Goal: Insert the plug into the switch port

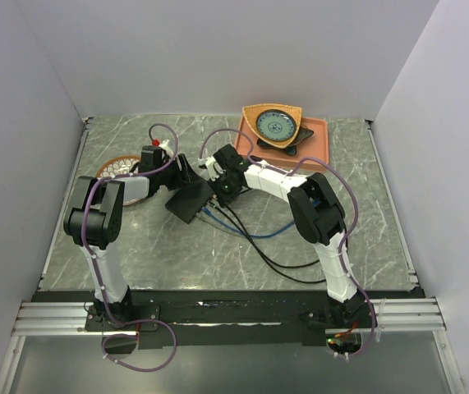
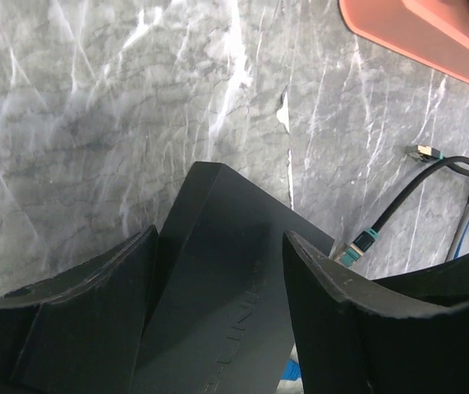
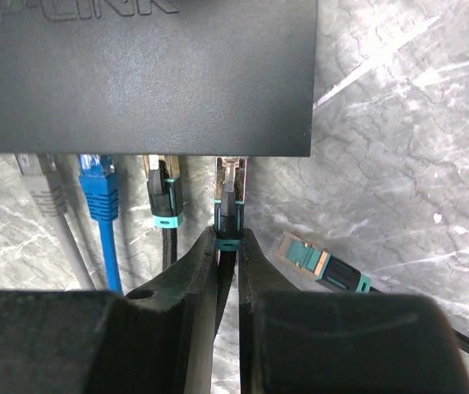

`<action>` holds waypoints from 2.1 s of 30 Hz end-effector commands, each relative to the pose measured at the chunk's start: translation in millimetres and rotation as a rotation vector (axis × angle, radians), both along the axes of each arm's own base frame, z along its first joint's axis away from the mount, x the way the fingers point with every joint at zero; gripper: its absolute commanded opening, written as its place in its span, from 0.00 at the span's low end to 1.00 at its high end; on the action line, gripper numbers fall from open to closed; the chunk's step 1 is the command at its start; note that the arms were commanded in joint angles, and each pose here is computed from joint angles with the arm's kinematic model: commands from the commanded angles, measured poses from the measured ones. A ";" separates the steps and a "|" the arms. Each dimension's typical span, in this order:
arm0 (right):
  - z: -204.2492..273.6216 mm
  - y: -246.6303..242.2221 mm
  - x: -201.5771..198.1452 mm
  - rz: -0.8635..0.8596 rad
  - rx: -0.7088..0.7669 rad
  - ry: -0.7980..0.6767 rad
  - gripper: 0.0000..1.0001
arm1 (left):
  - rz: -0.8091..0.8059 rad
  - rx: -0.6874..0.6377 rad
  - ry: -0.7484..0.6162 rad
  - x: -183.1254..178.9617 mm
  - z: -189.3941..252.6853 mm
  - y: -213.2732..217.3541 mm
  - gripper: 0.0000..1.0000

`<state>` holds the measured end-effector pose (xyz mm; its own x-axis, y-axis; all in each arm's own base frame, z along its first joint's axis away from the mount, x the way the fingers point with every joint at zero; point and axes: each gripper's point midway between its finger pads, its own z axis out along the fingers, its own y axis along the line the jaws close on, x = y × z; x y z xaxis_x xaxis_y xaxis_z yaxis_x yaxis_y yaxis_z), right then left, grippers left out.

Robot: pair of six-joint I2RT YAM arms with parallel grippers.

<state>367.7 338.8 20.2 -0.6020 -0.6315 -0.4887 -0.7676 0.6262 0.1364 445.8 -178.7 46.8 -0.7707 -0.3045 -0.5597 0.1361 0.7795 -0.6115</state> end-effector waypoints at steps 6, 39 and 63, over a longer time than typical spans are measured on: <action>-8.2 34.2 12.7 0.112 0.088 -0.093 0.00 | -0.197 -0.138 -0.062 -16.9 25.6 -38.3 0.65; 40.7 42.6 40.2 -0.061 0.180 -0.233 0.00 | -0.339 -0.189 0.001 -36.0 16.3 -51.4 0.49; 103.5 83.3 71.3 -0.089 0.388 -0.368 0.00 | -0.401 -0.216 0.038 -47.0 14.9 -56.8 0.40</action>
